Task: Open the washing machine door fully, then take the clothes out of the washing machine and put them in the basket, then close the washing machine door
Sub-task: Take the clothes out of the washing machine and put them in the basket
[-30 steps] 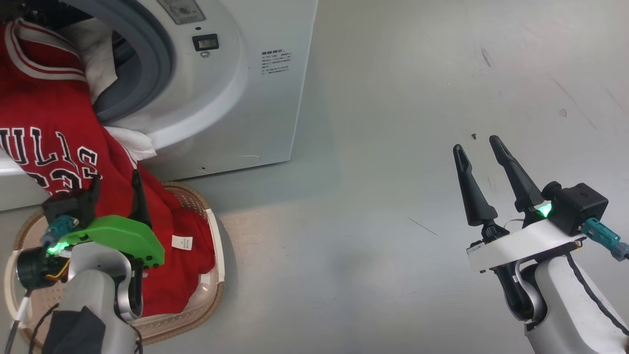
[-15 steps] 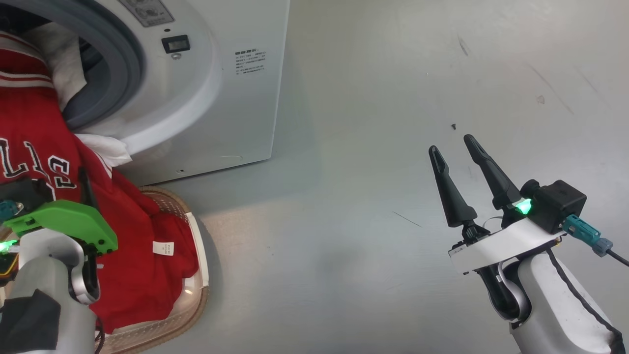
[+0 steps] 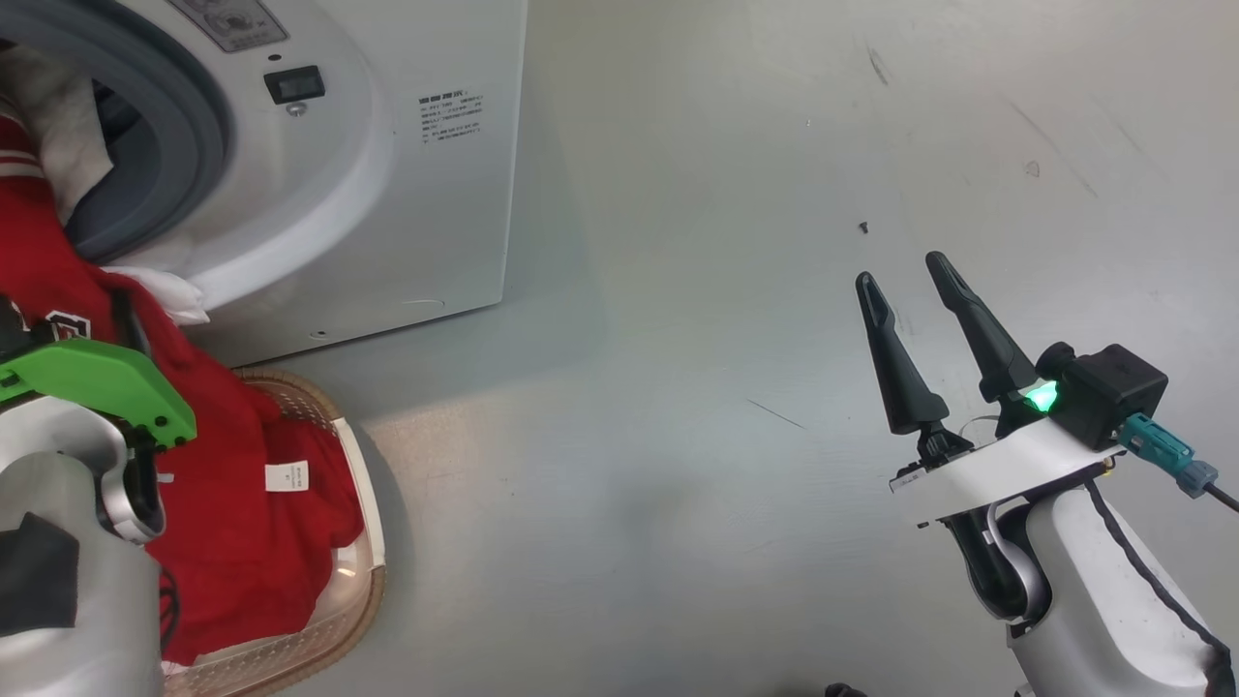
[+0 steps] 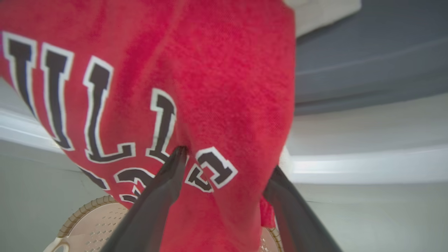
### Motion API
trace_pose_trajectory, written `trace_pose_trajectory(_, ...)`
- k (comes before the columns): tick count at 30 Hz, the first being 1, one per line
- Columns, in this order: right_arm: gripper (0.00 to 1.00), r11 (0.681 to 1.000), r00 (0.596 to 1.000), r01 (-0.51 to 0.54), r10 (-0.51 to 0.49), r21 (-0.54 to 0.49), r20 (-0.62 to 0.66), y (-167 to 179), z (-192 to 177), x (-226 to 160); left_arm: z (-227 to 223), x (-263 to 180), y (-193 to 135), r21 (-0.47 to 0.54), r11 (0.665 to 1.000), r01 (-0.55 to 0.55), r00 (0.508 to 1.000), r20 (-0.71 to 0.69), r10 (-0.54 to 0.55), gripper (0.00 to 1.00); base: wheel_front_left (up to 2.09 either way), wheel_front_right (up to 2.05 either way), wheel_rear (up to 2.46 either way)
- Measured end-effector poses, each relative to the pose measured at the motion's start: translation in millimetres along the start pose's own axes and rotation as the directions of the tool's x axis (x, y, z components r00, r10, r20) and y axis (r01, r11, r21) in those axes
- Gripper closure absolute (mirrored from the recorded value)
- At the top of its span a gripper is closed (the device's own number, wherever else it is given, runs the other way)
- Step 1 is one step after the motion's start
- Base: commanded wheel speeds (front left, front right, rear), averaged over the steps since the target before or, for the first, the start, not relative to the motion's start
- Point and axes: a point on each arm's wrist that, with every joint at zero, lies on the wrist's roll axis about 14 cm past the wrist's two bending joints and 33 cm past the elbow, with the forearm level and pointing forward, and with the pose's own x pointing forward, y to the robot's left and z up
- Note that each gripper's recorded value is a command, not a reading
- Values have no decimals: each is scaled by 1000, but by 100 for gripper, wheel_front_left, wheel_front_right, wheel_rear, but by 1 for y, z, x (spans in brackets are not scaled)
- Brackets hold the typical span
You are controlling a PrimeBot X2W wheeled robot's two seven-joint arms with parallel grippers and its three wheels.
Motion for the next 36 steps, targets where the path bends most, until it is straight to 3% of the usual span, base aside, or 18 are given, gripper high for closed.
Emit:
trace_pose_trajectory(15, 0, 1000, 1000, 13, -13, -4, -1, -4, 0, 1, -5, 12, 2, -34, 999, -26, 999, -37, 25, 0, 0, 0, 0)
trace_pose_trajectory(16, 0, 1000, 1000, 14, -14, -4, -1, -5, 0, 1, -5, 12, 2, -36, 999, -28, 999, -38, 26, 17, 0, 0, 0)
trace_pose_trajectory(18, 0, 1000, 1000, 15, -15, -5, -1, -5, 0, 1, -5, 12, 1, -40, 999, -26, 999, -35, 25, 100, 0, 0, 0)
trace_pose_trajectory(36, 0, 1000, 999, -27, 27, 3, 32, 8, 10, 8, 15, -11, -1, -53, 999, -10, 994, 110, 16, 100, 0, 0, 0)
